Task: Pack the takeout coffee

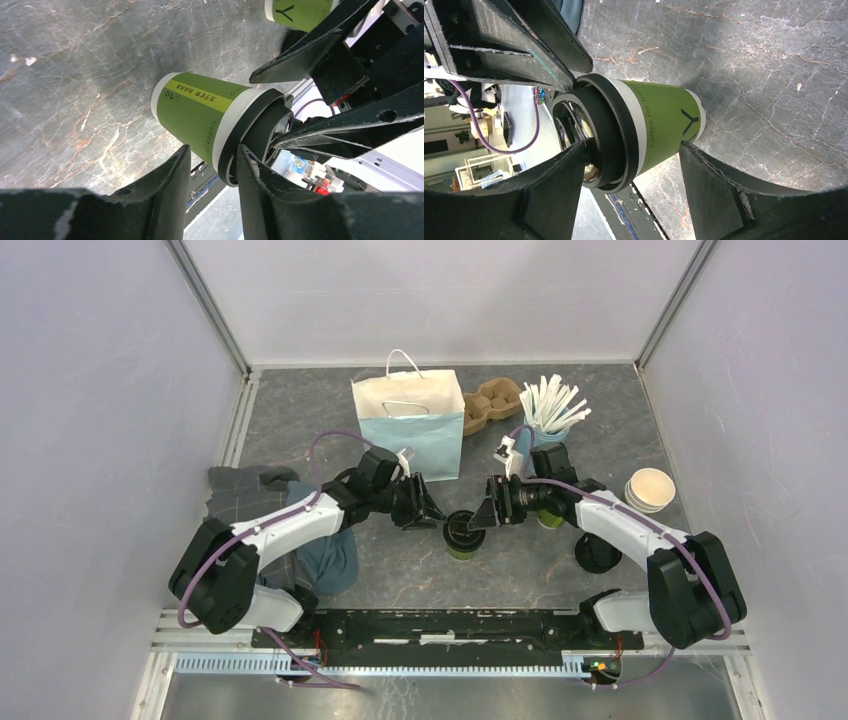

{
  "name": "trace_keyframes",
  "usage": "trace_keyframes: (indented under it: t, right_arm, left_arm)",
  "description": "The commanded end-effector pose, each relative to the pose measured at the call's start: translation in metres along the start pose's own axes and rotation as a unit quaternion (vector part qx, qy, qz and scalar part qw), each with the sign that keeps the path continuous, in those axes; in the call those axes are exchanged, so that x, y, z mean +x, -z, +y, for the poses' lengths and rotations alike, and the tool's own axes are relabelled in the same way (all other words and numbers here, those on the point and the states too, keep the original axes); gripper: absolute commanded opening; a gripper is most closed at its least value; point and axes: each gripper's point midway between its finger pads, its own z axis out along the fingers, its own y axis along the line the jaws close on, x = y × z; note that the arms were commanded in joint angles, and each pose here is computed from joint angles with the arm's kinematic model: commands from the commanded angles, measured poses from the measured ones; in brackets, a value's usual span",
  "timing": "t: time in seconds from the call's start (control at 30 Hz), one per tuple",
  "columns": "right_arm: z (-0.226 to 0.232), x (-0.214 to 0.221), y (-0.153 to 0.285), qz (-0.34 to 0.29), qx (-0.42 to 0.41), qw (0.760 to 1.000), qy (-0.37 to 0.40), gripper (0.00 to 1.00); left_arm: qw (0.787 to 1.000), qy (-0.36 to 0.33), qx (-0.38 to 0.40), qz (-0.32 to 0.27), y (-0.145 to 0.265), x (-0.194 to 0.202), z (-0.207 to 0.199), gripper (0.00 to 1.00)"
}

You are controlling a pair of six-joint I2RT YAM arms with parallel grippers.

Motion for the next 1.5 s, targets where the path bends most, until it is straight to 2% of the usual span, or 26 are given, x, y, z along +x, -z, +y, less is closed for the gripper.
trace_keyframes:
  t: [0.0,0.1,0.23,0.37,0.6,0.77,0.93,1.0,1.07,1.17,1.27,1.37,1.47]
  right_arm:
    - [-0.006,0.004,-0.002,-0.003,0.001,1.000,0.011,0.74]
    - [-0.012,0.011,-0.005,-0.001,0.009,1.000,0.001,0.72]
    - [-0.038,0.036,-0.008,0.016,0.052,0.998,-0.022,0.71]
    - [-0.074,0.069,-0.006,0.034,0.120,0.991,-0.056,0.72]
    - [-0.116,0.114,-0.008,0.077,0.181,0.977,-0.082,0.71]
    - [-0.137,0.122,-0.004,0.096,0.229,0.964,-0.092,0.70]
    - [-0.146,0.134,0.000,0.112,0.253,0.956,-0.098,0.70]
    - [-0.140,0.133,0.000,0.107,0.239,0.961,-0.093,0.70]
    - [-0.125,0.121,-0.001,0.096,0.206,0.970,-0.082,0.71]
    - [-0.093,0.092,-0.001,0.078,0.146,0.985,-0.053,0.74]
    - [-0.060,0.062,0.001,0.053,0.088,0.994,-0.023,0.77]
    - [-0.042,0.043,0.004,0.046,0.060,0.997,0.006,0.80]
    - [-0.031,0.031,0.007,0.050,0.040,0.998,0.026,0.82]
  left_arm:
    - [1.000,-0.004,0.002,0.007,-0.009,0.000,-0.002,0.43]
    - [0.999,-0.001,-0.028,0.015,-0.013,0.011,0.016,0.40]
    - [0.995,0.024,-0.097,0.032,-0.016,0.032,0.059,0.33]
    - [0.984,0.038,-0.171,0.038,-0.009,0.049,0.099,0.29]
    - [0.959,0.041,-0.270,0.069,-0.006,0.082,0.163,0.26]
    - [0.942,0.035,-0.325,0.074,-0.004,0.091,0.189,0.25]
    - [0.934,0.027,-0.347,0.082,-0.002,0.101,0.200,0.24]
    - [0.936,0.017,-0.343,0.082,0.000,0.103,0.194,0.23]
    - [0.947,-0.001,-0.313,0.067,0.000,0.096,0.174,0.24]
    - [0.971,-0.029,-0.237,0.032,0.003,0.073,0.122,0.31]
    - [0.985,-0.053,-0.165,-0.002,0.011,0.049,0.066,0.40]
    - [0.991,-0.060,-0.120,-0.028,0.019,0.034,0.029,0.47]
    - [0.993,-0.060,-0.100,-0.033,0.023,0.029,0.012,0.49]
